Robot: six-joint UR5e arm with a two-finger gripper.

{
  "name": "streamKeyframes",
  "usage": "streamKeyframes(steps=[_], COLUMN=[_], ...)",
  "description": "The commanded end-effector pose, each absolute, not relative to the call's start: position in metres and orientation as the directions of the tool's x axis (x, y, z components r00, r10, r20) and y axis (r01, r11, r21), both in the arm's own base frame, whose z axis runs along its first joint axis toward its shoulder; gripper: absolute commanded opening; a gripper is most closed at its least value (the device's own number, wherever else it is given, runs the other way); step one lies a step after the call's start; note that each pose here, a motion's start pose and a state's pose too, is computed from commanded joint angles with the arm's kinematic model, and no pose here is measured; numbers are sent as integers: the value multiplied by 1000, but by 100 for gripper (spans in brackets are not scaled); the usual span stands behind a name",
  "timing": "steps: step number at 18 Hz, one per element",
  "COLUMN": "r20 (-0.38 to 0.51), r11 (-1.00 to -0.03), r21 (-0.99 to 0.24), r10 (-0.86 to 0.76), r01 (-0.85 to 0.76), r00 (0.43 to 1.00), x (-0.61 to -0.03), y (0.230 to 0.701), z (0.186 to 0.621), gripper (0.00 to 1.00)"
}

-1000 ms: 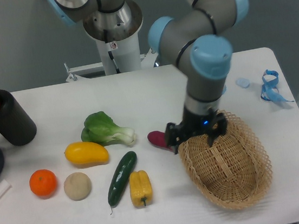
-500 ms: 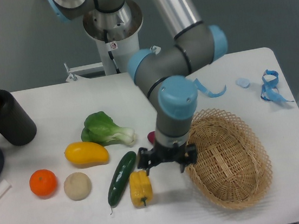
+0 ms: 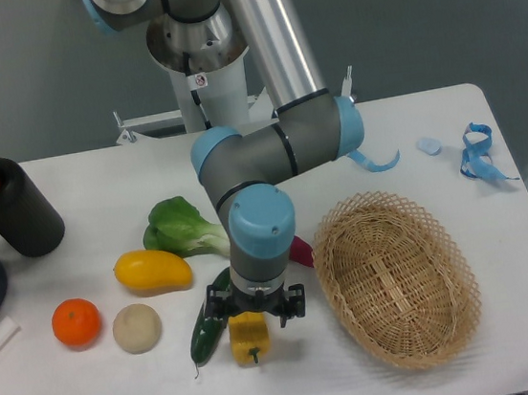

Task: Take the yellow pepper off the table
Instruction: 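Close the gripper around the yellow bell pepper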

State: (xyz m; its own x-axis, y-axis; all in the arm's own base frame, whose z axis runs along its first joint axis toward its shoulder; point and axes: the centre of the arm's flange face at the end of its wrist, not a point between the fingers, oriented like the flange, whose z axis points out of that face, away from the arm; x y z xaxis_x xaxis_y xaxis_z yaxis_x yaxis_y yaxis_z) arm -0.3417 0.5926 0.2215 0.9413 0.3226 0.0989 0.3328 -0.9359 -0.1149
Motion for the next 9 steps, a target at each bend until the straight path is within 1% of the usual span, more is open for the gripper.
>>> streamKeyframes(steps=[9], r20=[98], r11=[-939], r21=[-95], r10=[322], r01=[331], r00=[942], x=[-342], y=[593], z=[207], gripper=[100])
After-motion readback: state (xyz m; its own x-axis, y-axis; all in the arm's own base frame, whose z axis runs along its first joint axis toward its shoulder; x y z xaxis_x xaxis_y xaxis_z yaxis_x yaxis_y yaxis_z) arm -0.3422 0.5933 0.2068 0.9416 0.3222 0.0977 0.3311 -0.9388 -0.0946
